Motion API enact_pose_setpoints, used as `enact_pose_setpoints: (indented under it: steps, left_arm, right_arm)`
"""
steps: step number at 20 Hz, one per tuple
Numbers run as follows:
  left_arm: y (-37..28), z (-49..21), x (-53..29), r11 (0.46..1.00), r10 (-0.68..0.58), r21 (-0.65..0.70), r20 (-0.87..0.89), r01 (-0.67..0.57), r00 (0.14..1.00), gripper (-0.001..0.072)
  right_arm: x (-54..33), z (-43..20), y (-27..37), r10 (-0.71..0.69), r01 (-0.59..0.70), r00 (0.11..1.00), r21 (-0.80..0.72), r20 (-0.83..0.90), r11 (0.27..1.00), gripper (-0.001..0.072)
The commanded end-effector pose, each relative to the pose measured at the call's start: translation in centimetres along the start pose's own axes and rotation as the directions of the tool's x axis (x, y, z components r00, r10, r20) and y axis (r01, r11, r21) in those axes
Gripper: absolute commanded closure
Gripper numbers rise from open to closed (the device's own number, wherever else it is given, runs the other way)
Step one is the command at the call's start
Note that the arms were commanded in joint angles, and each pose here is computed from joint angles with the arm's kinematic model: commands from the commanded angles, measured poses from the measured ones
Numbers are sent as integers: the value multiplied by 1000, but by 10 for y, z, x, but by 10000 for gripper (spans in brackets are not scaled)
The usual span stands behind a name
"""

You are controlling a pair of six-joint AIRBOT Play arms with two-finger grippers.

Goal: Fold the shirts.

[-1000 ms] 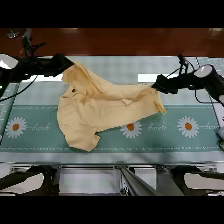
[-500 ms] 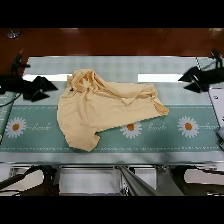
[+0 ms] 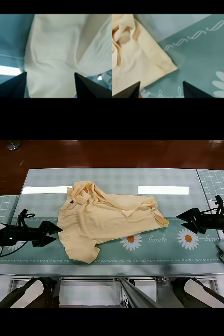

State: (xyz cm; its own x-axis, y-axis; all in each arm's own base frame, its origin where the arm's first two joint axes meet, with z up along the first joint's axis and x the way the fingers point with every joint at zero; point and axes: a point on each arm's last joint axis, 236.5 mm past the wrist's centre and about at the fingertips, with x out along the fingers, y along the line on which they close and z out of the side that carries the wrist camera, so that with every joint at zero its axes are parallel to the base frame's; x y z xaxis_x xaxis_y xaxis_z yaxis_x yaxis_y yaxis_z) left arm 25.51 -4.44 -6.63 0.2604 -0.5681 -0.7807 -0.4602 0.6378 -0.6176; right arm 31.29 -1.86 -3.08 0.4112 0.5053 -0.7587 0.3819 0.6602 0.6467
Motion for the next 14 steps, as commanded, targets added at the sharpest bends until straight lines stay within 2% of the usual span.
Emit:
enact_pose_setpoints:
  steps: [1, 14]
  left_arm:
    - [-2, 8, 14, 998, -48, -29, 83, 51, 995, 5]
    - [11, -3, 32, 1000, -1, 13, -19, 2, 1000, 6]
  right_arm:
    - [3, -11, 4, 35, -35, 999, -5, -14, 999, 98]
    - [2, -14, 4, 37, -38, 999, -8, -26, 999, 98]
